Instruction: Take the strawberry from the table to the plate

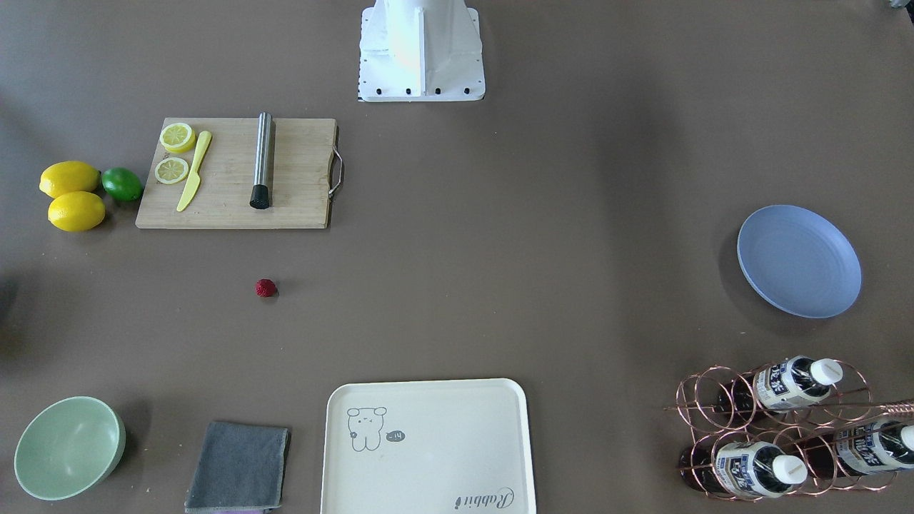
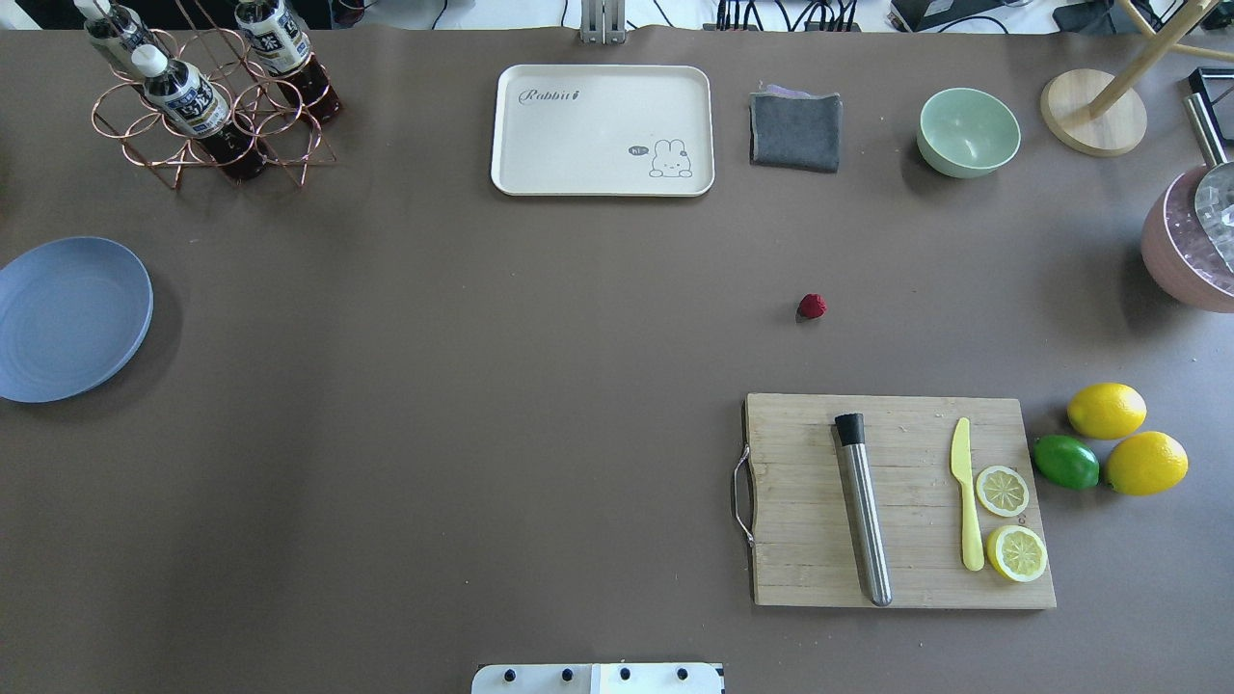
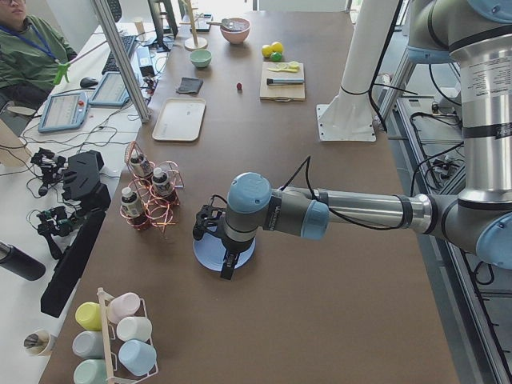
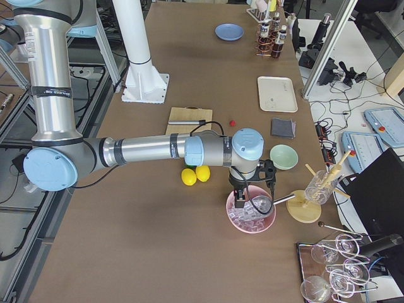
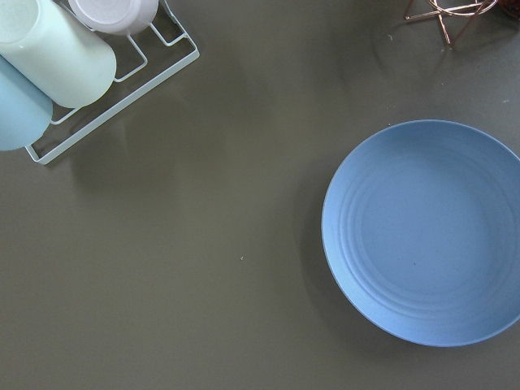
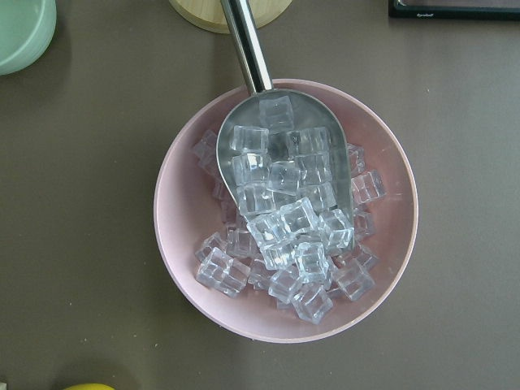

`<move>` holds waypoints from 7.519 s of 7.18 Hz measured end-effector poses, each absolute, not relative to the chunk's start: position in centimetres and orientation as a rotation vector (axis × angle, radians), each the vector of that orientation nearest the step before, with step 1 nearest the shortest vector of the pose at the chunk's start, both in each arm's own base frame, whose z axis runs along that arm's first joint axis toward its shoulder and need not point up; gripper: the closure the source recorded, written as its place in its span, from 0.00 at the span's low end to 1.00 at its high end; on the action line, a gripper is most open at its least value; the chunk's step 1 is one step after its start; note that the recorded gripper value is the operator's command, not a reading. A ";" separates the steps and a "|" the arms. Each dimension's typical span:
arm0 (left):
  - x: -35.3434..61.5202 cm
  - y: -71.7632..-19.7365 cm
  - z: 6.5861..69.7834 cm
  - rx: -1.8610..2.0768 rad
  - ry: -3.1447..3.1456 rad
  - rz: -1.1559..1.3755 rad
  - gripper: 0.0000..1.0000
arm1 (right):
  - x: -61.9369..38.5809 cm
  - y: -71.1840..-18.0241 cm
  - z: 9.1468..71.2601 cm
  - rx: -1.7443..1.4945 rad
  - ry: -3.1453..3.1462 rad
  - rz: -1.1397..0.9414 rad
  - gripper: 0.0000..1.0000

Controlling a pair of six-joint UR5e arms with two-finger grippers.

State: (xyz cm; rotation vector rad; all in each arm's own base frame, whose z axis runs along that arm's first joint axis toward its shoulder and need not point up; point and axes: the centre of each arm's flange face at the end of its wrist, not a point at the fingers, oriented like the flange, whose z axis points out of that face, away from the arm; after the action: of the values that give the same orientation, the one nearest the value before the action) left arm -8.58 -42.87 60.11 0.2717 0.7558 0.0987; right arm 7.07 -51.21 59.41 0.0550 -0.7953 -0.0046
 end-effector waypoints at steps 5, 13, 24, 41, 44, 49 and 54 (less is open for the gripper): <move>-8.0 -44.1 59.0 0.289 0.871 0.116 0.02 | 7.0 -51.6 58.8 0.055 -0.797 0.015 0.00; -7.1 -42.9 69.7 0.328 0.909 0.147 0.02 | 6.7 -51.7 58.2 0.065 -0.802 0.003 0.00; 8.7 -49.6 74.0 0.262 0.921 0.150 0.03 | 6.7 -51.7 58.2 0.064 -0.798 0.003 0.00; 4.0 -54.5 61.1 0.182 1.086 0.015 1.00 | 4.1 -53.0 57.0 0.151 -0.813 -0.084 0.00; 8.8 -53.0 52.0 0.159 1.096 -0.086 1.00 | -2.8 -56.0 52.1 0.127 -0.841 -0.096 0.00; 27.9 -48.2 38.3 0.048 1.180 -0.223 1.00 | -14.1 -58.3 43.0 0.129 -0.887 -0.067 0.00; 45.2 -41.4 29.7 0.030 1.233 -0.310 1.00 | -27.6 -56.2 38.0 0.130 -0.895 0.027 0.00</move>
State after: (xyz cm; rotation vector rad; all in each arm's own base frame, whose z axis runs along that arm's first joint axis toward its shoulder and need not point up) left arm 45.17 -41.42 29.74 0.0298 1.2326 -0.3103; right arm -27.56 -56.15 37.97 0.1300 -0.8950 0.0267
